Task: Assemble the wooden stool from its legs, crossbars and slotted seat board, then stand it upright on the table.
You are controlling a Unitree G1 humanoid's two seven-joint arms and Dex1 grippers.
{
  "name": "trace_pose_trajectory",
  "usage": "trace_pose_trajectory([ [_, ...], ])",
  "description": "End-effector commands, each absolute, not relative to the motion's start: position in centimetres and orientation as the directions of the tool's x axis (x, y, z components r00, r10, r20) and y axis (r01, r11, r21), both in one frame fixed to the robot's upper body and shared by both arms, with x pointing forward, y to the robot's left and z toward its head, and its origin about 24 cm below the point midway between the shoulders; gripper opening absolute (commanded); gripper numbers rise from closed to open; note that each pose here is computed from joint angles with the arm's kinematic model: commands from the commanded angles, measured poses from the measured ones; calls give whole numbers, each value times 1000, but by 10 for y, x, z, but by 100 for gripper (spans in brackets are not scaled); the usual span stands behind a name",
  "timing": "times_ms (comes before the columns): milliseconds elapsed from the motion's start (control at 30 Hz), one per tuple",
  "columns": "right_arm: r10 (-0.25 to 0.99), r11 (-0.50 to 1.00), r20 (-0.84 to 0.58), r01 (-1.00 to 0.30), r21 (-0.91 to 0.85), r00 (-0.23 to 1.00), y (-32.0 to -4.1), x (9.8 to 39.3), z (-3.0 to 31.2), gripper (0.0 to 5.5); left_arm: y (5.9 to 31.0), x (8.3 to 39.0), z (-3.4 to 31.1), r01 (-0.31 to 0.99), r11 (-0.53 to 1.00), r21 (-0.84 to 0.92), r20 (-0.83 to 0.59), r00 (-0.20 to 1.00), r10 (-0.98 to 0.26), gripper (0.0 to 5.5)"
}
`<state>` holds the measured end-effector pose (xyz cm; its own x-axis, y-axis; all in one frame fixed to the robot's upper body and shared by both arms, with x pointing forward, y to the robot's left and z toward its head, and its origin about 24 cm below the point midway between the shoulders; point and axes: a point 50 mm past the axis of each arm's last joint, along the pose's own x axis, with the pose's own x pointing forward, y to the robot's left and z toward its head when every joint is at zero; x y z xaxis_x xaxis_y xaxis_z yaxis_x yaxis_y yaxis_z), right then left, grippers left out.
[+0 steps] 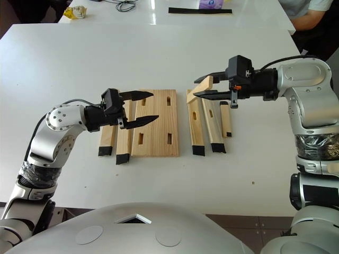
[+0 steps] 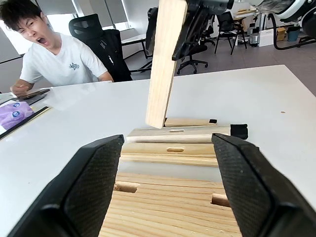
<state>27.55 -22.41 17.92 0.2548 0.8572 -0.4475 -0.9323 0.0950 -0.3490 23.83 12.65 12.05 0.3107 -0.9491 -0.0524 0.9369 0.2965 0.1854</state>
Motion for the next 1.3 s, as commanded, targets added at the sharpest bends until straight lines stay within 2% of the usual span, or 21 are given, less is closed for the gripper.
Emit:
trace_pose_trajectory([
  [33, 803, 66, -536, -933, -355, 261, -242, 277, 167, 131, 128, 237, 120, 915, 343, 212, -41, 360, -932, 330],
  [500, 773, 37, -583, -935, -353, 251, -257, 277, 153, 131, 127, 229, 114, 895, 388, 219, -33, 404, -914, 330],
  [933, 790, 65, -565, -948, -310, 239, -260, 278, 136, 131, 125, 224, 113, 891, 404, 206, -17, 416, -909, 330],
  [1300, 781, 47, -595, -968, -247, 189, -264, 267, 127, 131, 126, 223, 115, 891, 407, 201, -14, 418, -908, 330],
])
